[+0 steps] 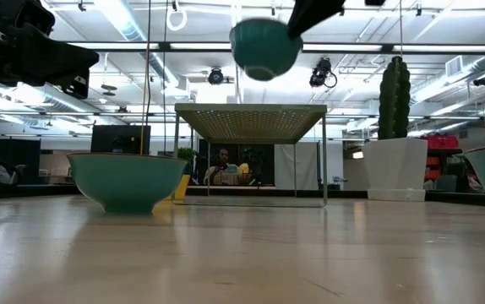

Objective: Pick & Place Mini bowls
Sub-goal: Put the blue and white bowl on the shelf

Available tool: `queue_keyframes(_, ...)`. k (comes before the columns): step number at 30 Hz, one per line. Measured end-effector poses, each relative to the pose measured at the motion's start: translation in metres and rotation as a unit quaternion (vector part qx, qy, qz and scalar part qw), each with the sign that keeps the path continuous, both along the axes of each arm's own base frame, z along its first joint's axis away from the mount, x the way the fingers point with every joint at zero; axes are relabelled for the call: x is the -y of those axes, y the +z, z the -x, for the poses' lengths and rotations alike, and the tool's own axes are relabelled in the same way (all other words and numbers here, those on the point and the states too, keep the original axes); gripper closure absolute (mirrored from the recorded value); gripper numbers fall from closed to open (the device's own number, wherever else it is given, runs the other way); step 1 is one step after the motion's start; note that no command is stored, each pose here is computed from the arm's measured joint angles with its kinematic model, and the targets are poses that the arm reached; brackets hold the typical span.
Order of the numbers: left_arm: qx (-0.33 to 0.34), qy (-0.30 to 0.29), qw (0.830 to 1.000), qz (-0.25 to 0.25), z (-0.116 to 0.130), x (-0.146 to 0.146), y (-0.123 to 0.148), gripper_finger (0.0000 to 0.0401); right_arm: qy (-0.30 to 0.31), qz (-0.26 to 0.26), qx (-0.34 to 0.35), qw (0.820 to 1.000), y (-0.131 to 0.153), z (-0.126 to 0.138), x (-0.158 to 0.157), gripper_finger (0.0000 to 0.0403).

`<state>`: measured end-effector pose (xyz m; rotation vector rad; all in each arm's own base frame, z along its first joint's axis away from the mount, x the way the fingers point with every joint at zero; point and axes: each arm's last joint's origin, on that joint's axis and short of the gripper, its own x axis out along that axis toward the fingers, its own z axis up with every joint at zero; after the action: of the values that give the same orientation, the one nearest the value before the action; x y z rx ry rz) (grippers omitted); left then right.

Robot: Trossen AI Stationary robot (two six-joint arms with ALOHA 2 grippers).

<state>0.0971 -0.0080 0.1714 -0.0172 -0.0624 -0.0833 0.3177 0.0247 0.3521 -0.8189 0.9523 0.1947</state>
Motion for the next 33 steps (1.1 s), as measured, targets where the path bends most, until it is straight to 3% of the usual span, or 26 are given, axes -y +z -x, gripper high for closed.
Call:
queue_keyframes(10, 0.000, 0.000, 1.000, 0.000, 0.000, 0.000, 0.000, 0.0367, -0.046, 0.027, -0.020, 0.998, -0.018, -0.019, 0.031, 0.0403)
queue_keyframes(33, 0.000, 0.000, 1.000, 0.000, 0.000, 0.000, 0.000, 0.0367, -0.047, 0.029, -0.050, 0.997, -0.038, -0.032, 0.032, 0.0403)
